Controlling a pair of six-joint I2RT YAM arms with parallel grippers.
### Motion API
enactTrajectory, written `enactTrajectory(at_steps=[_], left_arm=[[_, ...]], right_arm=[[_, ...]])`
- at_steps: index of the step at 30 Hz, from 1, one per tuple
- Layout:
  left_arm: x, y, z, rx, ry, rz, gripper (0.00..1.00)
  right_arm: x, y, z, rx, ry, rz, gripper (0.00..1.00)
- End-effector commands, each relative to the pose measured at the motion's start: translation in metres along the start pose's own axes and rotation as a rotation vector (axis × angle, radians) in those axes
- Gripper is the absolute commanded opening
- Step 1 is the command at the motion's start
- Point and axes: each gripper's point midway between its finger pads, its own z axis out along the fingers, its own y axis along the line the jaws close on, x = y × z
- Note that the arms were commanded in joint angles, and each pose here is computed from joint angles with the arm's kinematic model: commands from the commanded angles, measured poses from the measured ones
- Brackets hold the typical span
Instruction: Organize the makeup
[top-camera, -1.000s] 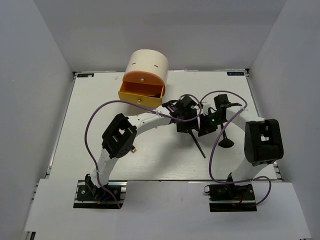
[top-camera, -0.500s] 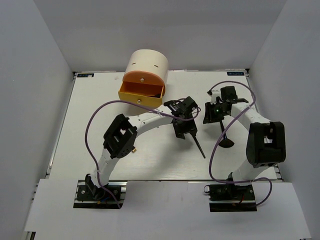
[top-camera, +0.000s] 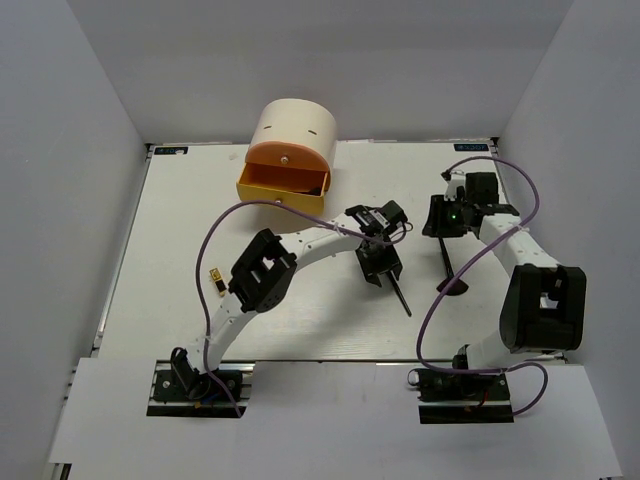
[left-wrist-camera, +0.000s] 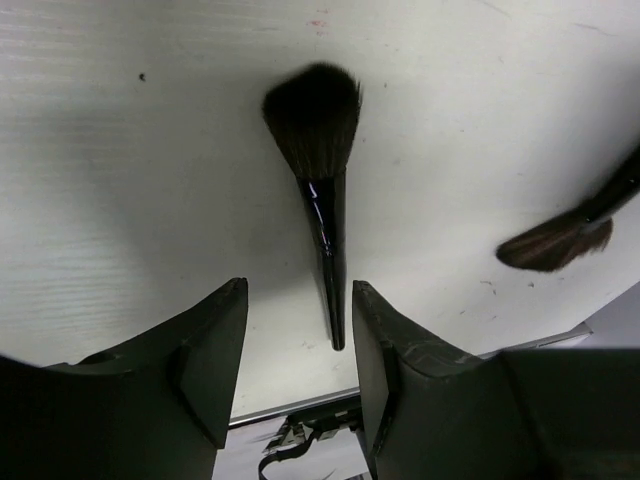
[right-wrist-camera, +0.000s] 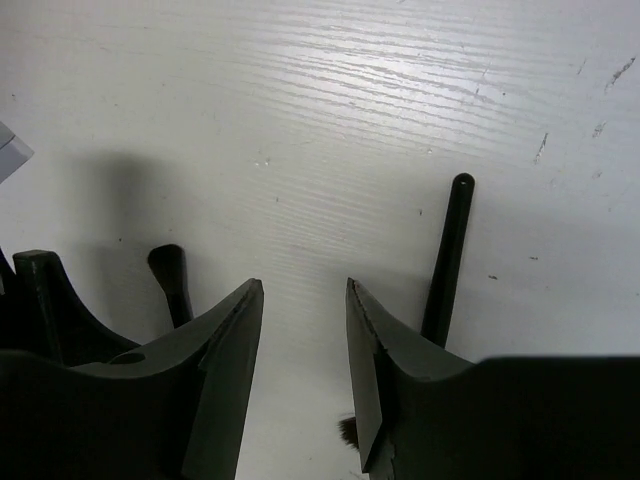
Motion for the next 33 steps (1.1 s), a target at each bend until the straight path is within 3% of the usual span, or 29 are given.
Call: enactTrajectory(at_steps=[1,14,22,33], left_arm=[[0.004,-0.020,-0.013,0.051,0.014,-0.009,0.56],[0.019,-0.016,0.015,0.029,0.097,-0.025,0.52],[0.028,-0.002,0.026,-0.015,0.149,-0.014,0.31],[0.033,0.015,0.024,-0.077,0.166,0.012,0.22]], right_arm=[[-0.011,-0.007,-0.006,-0.008,-0.071,0.031,0.45],[0.000,-0.007,-0.011,-0.048,-0.107,0.051,0.43],[0.016,0.003,-0.013,-0.098,-0.091,0.043,0.40],[0.026,0.012,-0.014,-0.145,-0.071,0.014,0.37]])
